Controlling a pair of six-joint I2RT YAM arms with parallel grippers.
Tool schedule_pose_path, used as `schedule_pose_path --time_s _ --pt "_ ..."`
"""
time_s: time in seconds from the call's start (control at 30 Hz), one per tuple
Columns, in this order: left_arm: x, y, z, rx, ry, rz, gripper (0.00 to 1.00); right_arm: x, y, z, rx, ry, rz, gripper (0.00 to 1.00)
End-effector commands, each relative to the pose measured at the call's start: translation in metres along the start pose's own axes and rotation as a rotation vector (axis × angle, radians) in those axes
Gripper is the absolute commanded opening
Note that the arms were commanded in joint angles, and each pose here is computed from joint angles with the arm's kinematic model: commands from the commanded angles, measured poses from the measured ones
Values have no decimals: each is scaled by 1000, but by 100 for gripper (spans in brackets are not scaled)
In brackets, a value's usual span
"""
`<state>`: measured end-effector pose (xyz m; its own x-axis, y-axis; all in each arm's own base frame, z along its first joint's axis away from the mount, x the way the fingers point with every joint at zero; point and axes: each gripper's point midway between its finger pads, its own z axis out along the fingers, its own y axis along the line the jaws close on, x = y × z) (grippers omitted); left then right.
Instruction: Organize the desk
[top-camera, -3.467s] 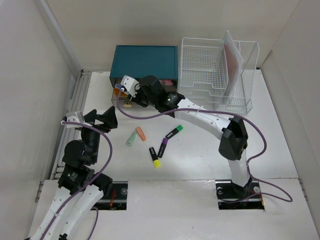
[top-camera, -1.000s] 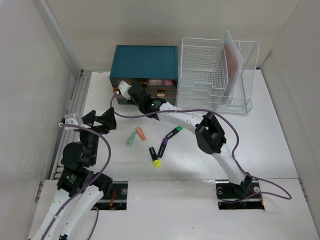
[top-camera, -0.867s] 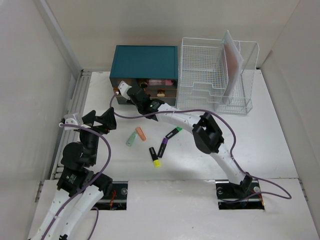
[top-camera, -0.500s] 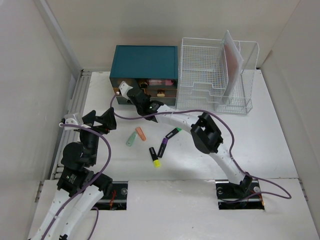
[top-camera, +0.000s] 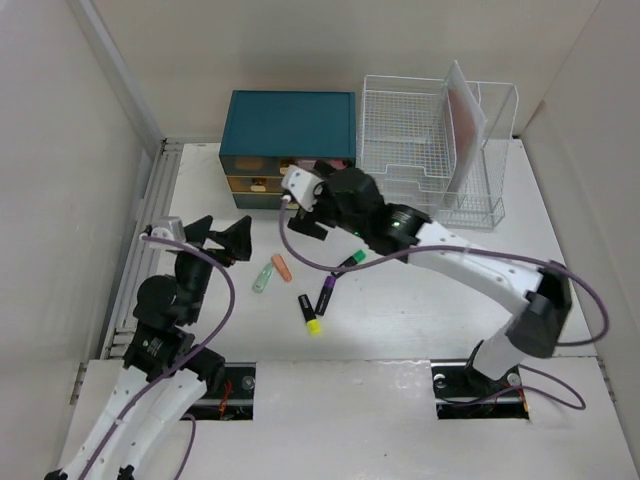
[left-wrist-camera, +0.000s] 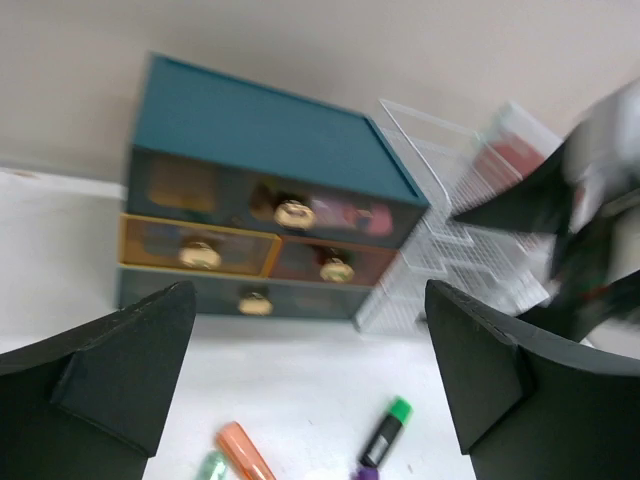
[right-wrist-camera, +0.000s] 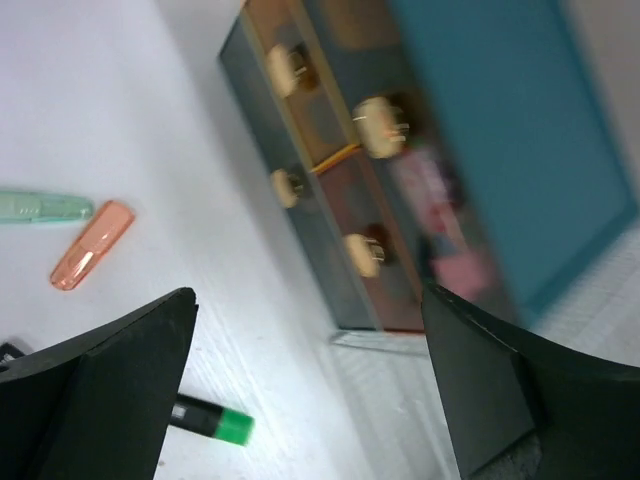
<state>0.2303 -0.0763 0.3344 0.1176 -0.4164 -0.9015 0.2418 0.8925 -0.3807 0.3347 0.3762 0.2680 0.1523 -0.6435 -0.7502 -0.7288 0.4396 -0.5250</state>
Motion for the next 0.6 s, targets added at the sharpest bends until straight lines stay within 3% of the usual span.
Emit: schedule_pose_path --time_s 0.0,0.03,0.1,0.17,0.2,0.23,0.3,0.33,0.4,0.43,0.57 --pt "26 -40 21 185 115 -33 95 -11 -50 -41 142 -70 8 98" --pt "39 -43 25 195 163 -41 95 -13 -52 -48 149 -83 26 98" --pt "59 -47 39 191 242 -65 81 -2 -87 -64 228 -82 91 96" --pt "72 -48 48 184 276 -96 60 -3 -116 -86 283 -131 192 87" --pt "71 -54 53 204 267 -121 44 9 -139 -95 323 -130 237 80" --pt "87 -58 61 205 309 -151 37 10 -148 -103 323 -155 303 51" --pt "103 -65 70 214 327 -198 27 13 -169 -124 304 -225 377 30" --pt "123 -64 79 201 368 -212 27 16 -172 -128 286 -241 409 23" --pt "145 -69 82 204 402 -266 27 17 -174 -141 224 -295 472 23" --pt "140 -73 92 213 357 -286 27 19 -175 -142 207 -304 492 23" --pt "181 -77 110 201 389 -354 35 24 -178 -155 175 -349 547 24"
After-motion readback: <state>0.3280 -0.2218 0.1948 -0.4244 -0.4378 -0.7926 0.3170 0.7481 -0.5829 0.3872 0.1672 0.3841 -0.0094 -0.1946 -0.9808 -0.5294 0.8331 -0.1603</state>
